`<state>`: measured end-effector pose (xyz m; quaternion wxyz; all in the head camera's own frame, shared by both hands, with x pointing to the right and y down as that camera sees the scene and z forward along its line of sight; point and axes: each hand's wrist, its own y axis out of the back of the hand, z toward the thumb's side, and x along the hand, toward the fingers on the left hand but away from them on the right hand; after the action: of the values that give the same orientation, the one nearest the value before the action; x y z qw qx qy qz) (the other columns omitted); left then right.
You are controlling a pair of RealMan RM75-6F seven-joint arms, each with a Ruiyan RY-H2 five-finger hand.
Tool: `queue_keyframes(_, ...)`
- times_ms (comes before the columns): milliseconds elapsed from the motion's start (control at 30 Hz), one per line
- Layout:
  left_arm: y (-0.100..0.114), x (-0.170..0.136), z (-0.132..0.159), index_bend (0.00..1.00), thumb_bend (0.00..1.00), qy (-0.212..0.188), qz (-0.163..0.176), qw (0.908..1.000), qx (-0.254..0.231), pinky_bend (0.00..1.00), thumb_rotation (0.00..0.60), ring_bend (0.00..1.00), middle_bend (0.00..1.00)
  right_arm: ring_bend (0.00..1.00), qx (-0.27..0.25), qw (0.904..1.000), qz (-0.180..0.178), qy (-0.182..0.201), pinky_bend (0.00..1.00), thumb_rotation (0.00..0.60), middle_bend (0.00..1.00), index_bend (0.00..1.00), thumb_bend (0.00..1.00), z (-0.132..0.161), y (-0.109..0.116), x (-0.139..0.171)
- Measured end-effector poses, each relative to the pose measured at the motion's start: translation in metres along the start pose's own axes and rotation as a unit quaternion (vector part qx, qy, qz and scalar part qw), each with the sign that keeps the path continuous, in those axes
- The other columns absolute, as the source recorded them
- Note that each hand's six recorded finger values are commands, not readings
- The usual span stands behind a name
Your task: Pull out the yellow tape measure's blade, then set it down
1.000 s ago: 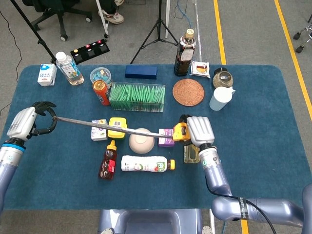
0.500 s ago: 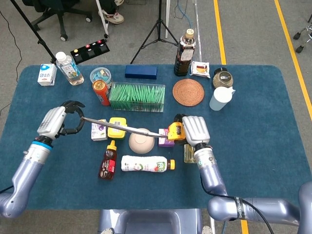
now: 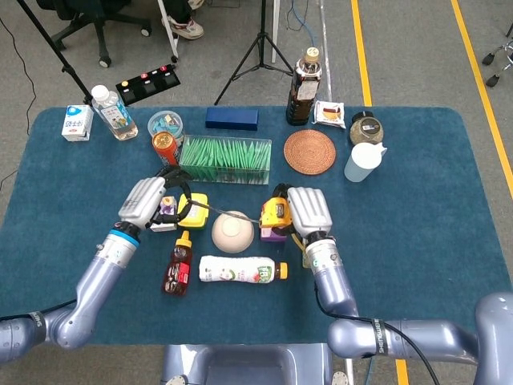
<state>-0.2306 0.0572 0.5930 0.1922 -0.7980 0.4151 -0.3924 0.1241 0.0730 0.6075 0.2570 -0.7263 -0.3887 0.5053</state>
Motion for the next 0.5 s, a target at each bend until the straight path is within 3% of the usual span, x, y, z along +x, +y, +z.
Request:
queue_keyframes(100, -0.0031, 0.0021, 0.003, 0.17, 0.23, 0.001, -0.005, 0.9999, 0.011, 0.21, 0.6, 0.0, 0.09, 0.74, -0.001, 1.0, -0.002, -0.004, 0.73, 0.6, 0.63, 0.68, 0.24, -0.0021, 0.0008, -0.0012)
queue_keyframes(200, -0.0048, 0.0025, 0.0033, 0.1, 0.21, 0.008, -0.012, 0.9996, 0.025, 0.21, 0.6, 0.0, 0.07, 0.74, -0.002, 1.0, -0.003, -0.006, 0.73, 0.6, 0.63, 0.68, 0.24, -0.0044, 0.002, -0.0017)
queue_keyframes(500, 0.0043, -0.0031, 0.0046, 0.08, 0.21, 0.012, -0.013, 0.9992, 0.036, 0.21, 0.6, 0.0, 0.06, 0.74, 0.006, 1.0, -0.006, -0.002, 0.73, 0.6, 0.63, 0.68, 0.24, -0.0082, 0.0035, -0.0013)
